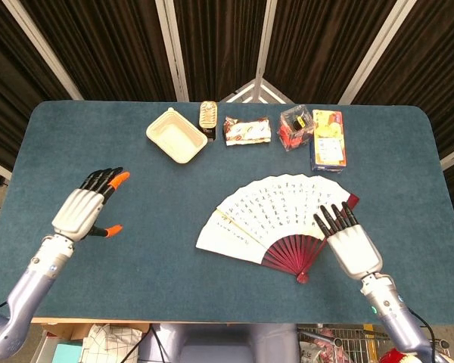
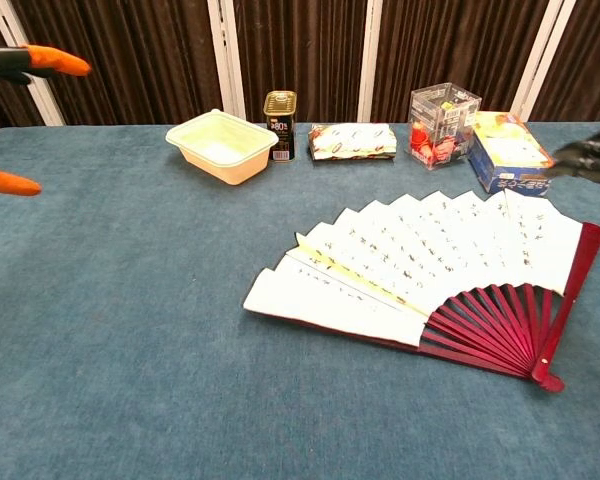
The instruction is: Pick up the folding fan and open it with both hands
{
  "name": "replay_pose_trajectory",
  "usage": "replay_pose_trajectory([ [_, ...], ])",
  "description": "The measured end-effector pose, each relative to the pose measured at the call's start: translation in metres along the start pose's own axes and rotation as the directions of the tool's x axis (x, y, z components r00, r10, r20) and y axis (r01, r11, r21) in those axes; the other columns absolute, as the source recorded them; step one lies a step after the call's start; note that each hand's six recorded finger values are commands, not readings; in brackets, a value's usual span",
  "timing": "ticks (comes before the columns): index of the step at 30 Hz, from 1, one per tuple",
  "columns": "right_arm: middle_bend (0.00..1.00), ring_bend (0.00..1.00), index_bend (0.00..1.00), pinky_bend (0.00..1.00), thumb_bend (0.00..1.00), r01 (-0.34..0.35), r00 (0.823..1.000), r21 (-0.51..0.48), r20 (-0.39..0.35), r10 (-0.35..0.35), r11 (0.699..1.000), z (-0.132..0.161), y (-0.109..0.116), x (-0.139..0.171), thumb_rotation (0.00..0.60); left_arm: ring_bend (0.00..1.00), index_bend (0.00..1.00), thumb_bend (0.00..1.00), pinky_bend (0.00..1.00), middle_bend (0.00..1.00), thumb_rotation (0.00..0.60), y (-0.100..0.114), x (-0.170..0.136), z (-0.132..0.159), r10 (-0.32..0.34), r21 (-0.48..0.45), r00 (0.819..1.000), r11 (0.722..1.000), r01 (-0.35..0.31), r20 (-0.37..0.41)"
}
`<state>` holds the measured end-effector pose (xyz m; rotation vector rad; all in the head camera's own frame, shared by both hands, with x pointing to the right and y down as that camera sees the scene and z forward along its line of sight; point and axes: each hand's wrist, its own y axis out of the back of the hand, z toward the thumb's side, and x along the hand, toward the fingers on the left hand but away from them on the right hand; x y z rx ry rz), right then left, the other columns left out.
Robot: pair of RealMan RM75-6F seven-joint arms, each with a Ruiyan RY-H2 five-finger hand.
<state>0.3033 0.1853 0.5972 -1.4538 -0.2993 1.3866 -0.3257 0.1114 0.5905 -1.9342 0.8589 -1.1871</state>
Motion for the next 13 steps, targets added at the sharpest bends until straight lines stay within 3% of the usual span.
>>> replay_pose_trajectory([
  [7, 0.00, 0.00, 0.00, 0.00, 0.19, -0.024, 0.998, -0.004, 0.053, 0.025, 1.000, -0.015, -0.010, 0.017, 0.600, 0.00, 0.01, 0.03, 0.00, 0.00, 0.600, 0.011, -0.036, -0.016, 0.024, 0.025, 0.999, 0.999, -0.023, -0.043],
  [13, 0.00, 0.00, 0.00, 0.00, 0.19, 0.027, 0.988, -0.143, 0.153, -0.005, 0.989, -0.032, -0.014, 0.038, 0.600, 0.00, 0.00, 0.02, 0.00, 0.00, 0.600, 0.017, -0.083, -0.035, 0.081, 0.046, 0.990, 0.996, -0.076, -0.114],
])
